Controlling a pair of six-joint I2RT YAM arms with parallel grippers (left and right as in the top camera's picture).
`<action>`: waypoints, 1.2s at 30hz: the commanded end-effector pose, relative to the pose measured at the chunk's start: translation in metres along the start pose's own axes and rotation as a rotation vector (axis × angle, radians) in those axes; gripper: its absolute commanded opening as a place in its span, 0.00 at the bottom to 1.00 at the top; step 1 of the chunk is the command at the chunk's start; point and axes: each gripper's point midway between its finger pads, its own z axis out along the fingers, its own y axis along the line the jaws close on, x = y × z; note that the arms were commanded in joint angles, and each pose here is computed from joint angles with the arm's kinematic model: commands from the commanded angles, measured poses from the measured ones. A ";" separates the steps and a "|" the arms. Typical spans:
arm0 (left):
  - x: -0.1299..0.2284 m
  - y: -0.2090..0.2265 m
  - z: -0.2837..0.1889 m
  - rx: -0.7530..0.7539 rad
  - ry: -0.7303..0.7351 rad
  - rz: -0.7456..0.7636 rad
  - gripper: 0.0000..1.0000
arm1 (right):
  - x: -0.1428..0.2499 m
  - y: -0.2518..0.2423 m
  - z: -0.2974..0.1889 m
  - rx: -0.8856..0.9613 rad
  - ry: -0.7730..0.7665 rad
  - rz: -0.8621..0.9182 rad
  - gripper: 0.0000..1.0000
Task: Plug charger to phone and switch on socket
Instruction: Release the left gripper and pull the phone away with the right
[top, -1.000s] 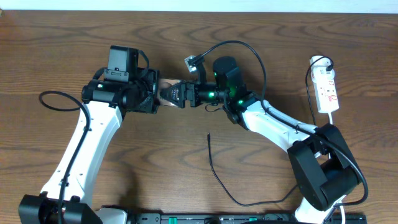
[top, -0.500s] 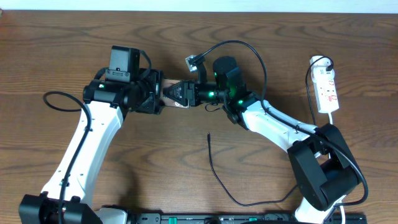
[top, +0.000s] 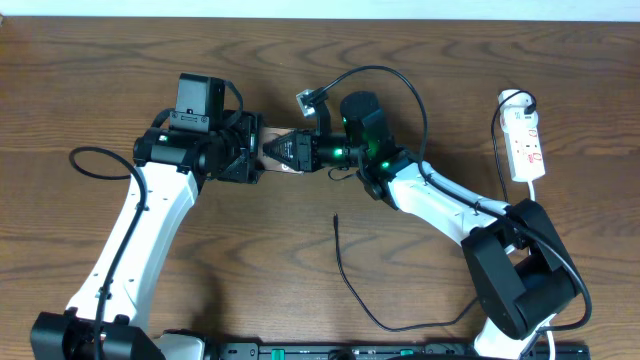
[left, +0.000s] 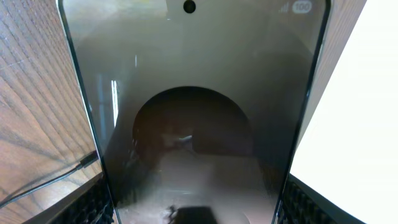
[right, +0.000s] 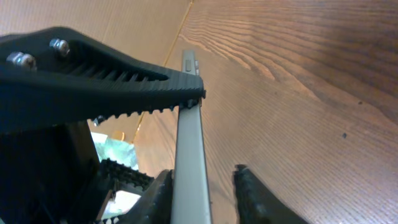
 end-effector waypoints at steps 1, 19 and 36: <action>0.010 -0.006 -0.002 0.015 0.028 0.011 0.07 | 0.000 0.010 0.003 -0.015 0.004 -0.014 0.24; 0.006 -0.006 -0.002 0.014 0.005 0.011 0.51 | 0.001 0.011 0.003 -0.023 0.011 -0.015 0.07; 0.005 -0.006 -0.002 0.014 -0.001 0.012 0.90 | 0.001 0.011 0.003 -0.022 0.010 -0.015 0.01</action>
